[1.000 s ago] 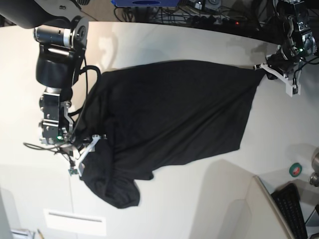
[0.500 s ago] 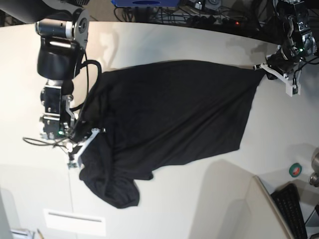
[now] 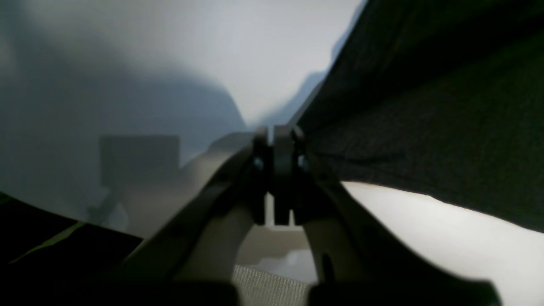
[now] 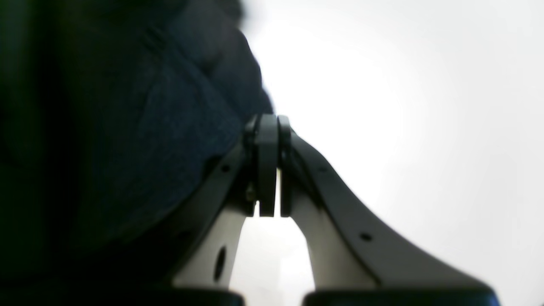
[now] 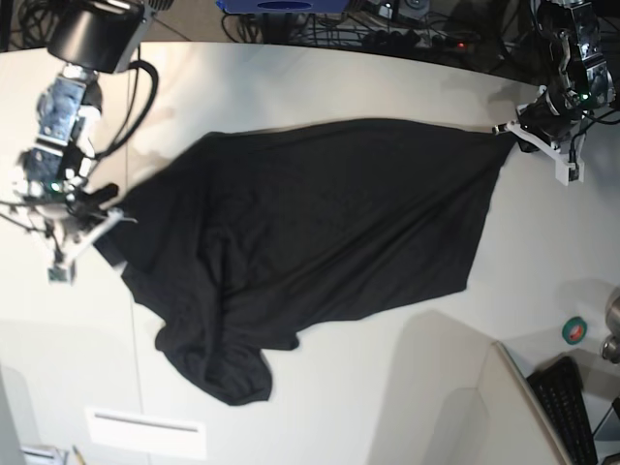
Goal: Layout the t-shirt on the table in an organized manner, then fold the t-shirt properly
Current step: 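Pull the shirt edge with the right gripper away from the left gripper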
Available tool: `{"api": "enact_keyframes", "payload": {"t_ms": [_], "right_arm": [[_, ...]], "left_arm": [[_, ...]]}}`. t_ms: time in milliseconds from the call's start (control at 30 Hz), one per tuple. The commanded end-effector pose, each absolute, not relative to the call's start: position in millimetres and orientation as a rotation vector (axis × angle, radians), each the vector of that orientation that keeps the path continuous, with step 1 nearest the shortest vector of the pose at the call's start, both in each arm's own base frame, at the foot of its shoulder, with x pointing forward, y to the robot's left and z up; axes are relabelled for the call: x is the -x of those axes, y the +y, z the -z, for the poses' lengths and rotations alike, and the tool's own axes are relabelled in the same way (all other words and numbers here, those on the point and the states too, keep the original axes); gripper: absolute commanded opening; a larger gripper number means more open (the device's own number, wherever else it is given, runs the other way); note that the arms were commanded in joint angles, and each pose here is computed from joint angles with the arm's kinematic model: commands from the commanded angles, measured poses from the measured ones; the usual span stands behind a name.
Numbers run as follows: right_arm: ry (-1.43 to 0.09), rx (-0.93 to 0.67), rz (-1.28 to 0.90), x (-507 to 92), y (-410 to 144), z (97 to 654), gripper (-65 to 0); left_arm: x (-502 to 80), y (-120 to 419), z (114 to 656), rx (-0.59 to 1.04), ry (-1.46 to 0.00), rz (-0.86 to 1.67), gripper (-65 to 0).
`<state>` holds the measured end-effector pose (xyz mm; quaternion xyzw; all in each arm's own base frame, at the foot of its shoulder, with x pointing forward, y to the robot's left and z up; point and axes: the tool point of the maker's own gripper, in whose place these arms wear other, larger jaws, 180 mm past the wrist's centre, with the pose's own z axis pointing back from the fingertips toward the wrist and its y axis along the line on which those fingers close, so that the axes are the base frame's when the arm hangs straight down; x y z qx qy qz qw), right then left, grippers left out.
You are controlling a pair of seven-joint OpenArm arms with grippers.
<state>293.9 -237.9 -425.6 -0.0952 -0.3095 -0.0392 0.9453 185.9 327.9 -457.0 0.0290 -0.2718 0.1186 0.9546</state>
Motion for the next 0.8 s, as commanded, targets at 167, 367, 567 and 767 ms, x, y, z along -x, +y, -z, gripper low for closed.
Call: {"api": "enact_keyframes", "payload": {"t_ms": [167, 367, 567, 767], "right_arm": [[-0.582, 0.256, 0.137, -249.2, -272.5, 434.5, -65.0], [-0.518, 0.314, 0.277, -205.9, -312.3, 441.7, -65.0], [-0.418, 0.297, 0.247, -183.5, -302.3, 455.6, -65.0], [-0.473, 0.308, 0.211, -199.6, -296.4, 438.0, -44.1]], "left_arm": [[-193.8, 336.6, 445.8, -0.08, -0.587, -0.227, -65.0], [-193.8, 337.3, 445.5, -0.082, -0.587, -0.227, -65.0], [-193.4, 336.2, 446.2, -0.079, -0.585, -0.229, -65.0], [-193.8, 336.1, 445.8, -0.079, -0.587, -0.229, -65.0]]}}
